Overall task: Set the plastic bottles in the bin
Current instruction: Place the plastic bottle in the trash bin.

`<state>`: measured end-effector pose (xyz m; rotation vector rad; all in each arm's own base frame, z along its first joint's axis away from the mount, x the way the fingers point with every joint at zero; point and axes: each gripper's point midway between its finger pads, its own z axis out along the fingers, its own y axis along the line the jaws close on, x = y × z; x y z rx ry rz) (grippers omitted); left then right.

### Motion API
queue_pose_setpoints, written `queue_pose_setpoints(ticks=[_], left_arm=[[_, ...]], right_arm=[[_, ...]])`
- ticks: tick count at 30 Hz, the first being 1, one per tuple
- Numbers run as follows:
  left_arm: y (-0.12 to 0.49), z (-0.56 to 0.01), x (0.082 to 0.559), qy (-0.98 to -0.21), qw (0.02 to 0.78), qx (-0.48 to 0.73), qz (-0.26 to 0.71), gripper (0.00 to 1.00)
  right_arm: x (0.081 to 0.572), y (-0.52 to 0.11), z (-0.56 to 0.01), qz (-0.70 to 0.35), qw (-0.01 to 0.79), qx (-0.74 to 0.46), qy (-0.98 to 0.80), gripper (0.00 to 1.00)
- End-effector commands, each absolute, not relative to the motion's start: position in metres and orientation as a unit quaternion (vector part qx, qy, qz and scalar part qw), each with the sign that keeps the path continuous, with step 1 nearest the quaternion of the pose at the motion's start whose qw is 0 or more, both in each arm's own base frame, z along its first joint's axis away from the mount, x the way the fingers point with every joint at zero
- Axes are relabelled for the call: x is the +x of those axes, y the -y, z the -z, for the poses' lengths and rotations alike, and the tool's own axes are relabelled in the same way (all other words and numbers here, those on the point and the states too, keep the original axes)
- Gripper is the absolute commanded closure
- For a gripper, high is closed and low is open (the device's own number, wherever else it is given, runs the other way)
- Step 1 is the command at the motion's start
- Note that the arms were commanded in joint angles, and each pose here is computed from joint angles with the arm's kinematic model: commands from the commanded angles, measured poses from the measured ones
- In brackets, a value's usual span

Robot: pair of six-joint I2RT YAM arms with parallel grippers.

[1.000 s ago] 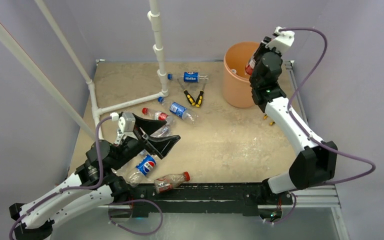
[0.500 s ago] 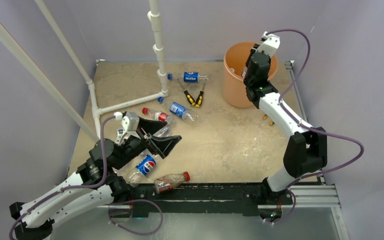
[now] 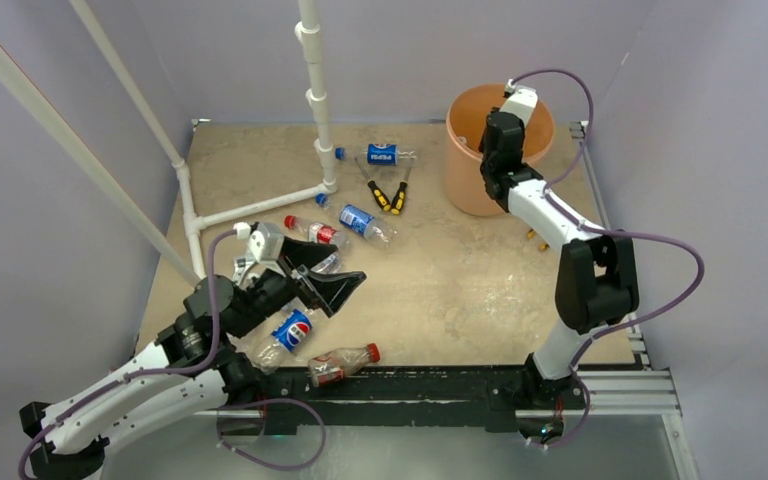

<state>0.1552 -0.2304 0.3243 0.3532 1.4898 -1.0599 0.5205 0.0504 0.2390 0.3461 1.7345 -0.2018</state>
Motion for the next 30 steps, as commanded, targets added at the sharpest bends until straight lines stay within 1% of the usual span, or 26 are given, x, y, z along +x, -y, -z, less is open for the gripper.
queue_pose_setpoints(ticks=[1,2,4,6,8,11,16,18,22,25,27,30], left_arm=[[0.224,-0.332,0.154,-0.634,0.603,0.137,0.464,0.04],[0.223,-0.333,0.153,-0.632,0.604,0.135,0.465,0.04],[0.221,-0.334,0.152,-0.63,0.606,0.134,0.467,0.04],[0.221,-0.334,0.152,-0.631,0.605,0.133,0.467,0.04],[0.221,-0.336,0.151,-0.63,0.605,0.134,0.468,0.04],[0.221,-0.338,0.151,-0.629,0.604,0.134,0.471,0.05],[0.221,-0.338,0.151,-0.631,0.602,0.127,0.474,0.05],[0.222,-0.337,0.153,-0.634,0.599,0.122,0.473,0.05],[0.222,-0.329,0.16,-0.654,0.592,0.106,0.459,0.06],[0.216,-0.321,0.173,-0.677,0.592,0.071,0.433,0.05],[0.209,-0.311,0.182,-0.697,0.589,0.041,0.407,0.03],[0.195,-0.289,0.194,-0.735,0.577,-0.004,0.356,0.01]], right_arm=[[0.527,-0.061,-0.267,0.036,0.647,0.152,-0.746,0.65],[0.527,-0.062,-0.269,0.033,0.647,0.152,-0.746,0.55],[0.526,-0.063,-0.276,0.027,0.651,0.154,-0.743,0.43],[0.524,-0.063,-0.287,0.021,0.659,0.158,-0.735,0.34],[0.523,-0.062,-0.301,0.018,0.667,0.162,-0.727,0.29],[0.522,-0.061,-0.328,0.012,0.681,0.167,-0.713,0.25],[0.507,-0.06,-0.407,-0.021,0.727,0.173,-0.664,0.21],[0.488,-0.057,-0.447,-0.041,0.755,0.178,-0.63,0.19],[0.445,-0.07,-0.49,-0.123,0.781,0.155,-0.592,0.15],[0.403,-0.093,-0.501,-0.201,0.789,0.094,-0.573,0.13],[0.37,-0.121,-0.498,-0.265,0.781,0.015,-0.566,0.14],[0.323,-0.152,-0.472,-0.333,0.753,-0.069,-0.564,0.15]])
